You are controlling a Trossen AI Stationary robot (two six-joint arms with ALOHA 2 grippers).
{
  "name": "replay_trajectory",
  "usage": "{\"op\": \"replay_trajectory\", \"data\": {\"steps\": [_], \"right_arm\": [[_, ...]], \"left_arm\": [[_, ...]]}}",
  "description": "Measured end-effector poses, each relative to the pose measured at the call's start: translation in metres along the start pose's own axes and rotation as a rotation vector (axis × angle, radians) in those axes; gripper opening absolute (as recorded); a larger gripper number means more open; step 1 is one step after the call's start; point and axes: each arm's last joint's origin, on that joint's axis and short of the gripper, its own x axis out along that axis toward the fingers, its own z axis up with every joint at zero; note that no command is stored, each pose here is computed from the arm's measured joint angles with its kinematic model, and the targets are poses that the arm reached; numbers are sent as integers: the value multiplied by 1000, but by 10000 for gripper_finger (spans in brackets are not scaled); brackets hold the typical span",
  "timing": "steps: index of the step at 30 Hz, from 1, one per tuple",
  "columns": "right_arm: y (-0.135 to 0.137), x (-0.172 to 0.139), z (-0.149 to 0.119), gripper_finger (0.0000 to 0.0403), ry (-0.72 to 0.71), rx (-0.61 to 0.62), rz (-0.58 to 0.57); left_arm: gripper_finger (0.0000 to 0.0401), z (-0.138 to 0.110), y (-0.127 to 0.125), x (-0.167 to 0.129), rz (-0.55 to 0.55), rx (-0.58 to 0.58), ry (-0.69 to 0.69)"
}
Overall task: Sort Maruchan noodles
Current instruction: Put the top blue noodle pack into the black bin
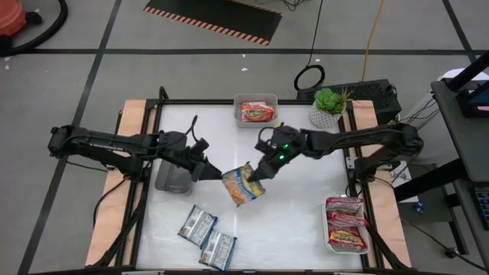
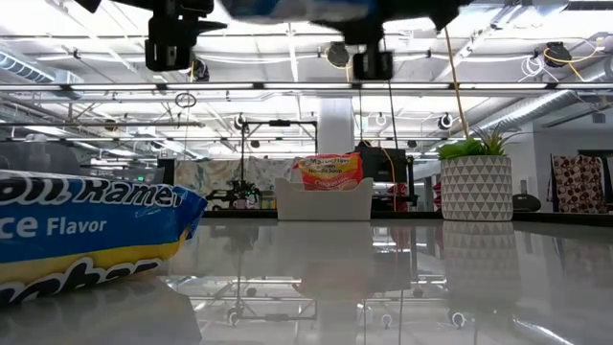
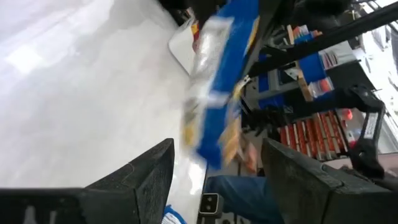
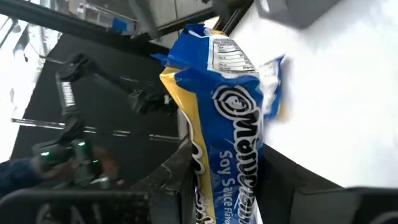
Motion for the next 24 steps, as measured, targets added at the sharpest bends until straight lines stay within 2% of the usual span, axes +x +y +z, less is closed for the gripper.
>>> {"op": "replay_trajectory", "data": {"steps": [7, 13, 18, 22, 24], "right_arm": [[23, -31, -16, 114, 186, 149, 69], [34, -34, -25, 114, 272, 250, 118], [36, -30, -32, 114, 369, 273, 144], [35, -24, -35, 114, 404, 275, 145], [35, -22, -37, 114, 414, 275, 142]], "left_arm": [[244, 1, 0, 0, -3, 2, -3], [245, 1, -1, 5, -25, -117, -6], [279, -1, -12, 22, -150, -103, -11], [310, -3, -28, 41, -343, -76, -47], [313, -3, -29, 51, -384, -92, -80]]}}
